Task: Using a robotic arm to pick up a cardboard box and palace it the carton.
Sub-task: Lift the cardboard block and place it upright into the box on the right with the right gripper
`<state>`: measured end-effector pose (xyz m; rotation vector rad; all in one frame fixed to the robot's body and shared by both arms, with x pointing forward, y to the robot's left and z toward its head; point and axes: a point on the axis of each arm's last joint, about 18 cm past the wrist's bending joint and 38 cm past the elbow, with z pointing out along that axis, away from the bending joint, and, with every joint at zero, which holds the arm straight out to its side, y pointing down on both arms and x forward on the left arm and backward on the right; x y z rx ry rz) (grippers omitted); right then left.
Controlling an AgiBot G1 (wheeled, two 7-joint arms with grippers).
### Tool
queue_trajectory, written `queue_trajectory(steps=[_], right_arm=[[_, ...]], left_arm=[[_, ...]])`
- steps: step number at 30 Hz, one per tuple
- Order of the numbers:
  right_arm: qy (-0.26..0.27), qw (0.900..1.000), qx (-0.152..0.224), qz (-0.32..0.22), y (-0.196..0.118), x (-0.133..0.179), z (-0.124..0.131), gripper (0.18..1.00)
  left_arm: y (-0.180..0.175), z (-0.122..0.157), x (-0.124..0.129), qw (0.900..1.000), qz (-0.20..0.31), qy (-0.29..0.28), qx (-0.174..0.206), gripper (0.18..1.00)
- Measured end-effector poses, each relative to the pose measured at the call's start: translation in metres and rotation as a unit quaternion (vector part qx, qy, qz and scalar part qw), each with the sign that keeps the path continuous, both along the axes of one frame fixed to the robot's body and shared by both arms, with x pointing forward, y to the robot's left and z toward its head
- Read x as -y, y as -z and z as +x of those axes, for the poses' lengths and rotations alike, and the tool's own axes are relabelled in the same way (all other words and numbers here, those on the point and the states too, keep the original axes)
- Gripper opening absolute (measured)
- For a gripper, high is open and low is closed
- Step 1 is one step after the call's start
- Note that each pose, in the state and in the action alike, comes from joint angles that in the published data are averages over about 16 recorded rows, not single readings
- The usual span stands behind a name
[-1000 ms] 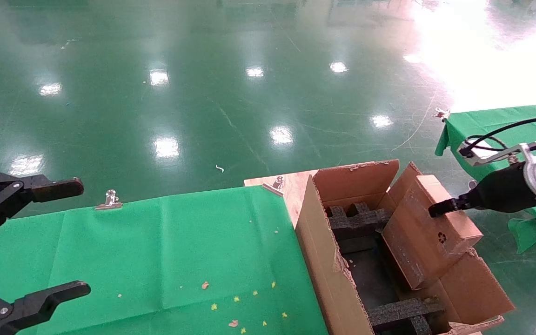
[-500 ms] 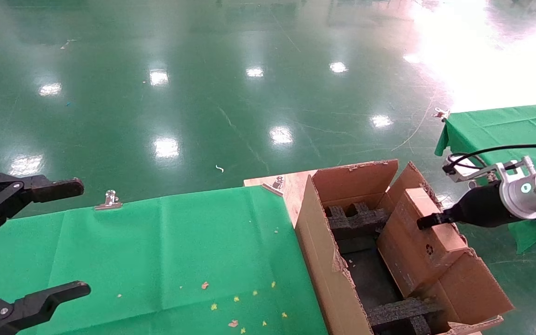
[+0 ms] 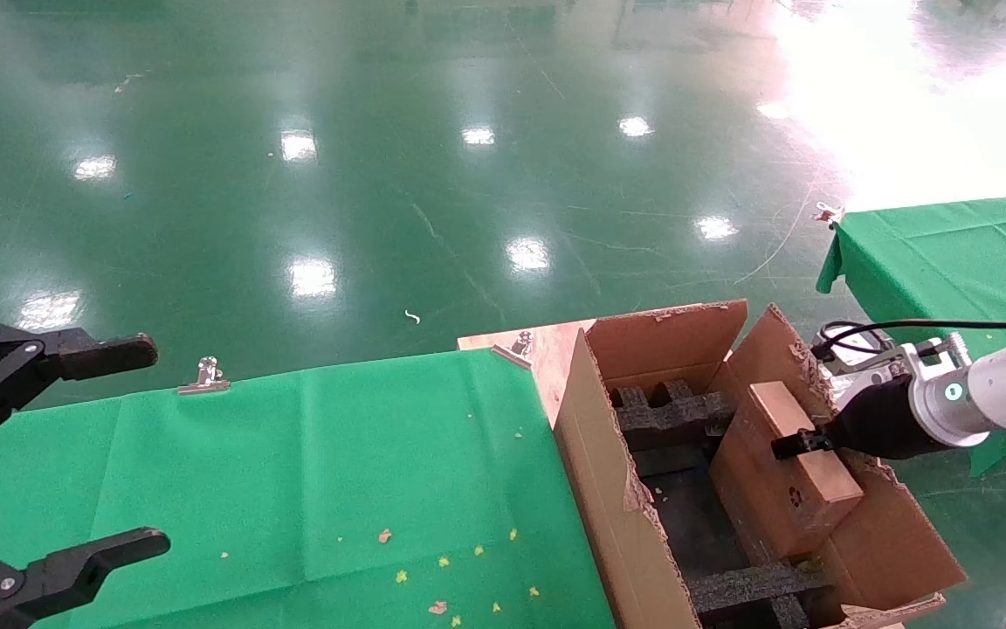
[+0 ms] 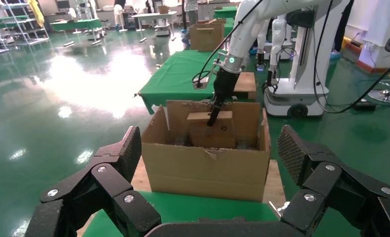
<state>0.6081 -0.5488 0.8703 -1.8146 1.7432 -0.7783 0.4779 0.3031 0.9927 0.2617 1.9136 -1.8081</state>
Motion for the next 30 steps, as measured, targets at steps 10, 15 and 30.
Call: queue_trajectory(steps=[10,15,30], right_arm=[[-0.001,1.000,-0.010,-0.002,0.022,-0.007,0.004,0.446],[-0.002,1.000,-0.018,-0.005,0.033,-0.010,0.005,0.444],[0.003,0.999,-0.024,-0.026,0.043,-0.006,0.009,0.392]], left_arm=[[0.000,0.000,0.000,1.0000,0.000,0.000,0.000,1.001],[0.000,0.000,0.000,1.0000,0.000,0.000,0.000,1.001],[0.000,0.000,0.000,1.0000,0.000,0.000,0.000,1.001]])
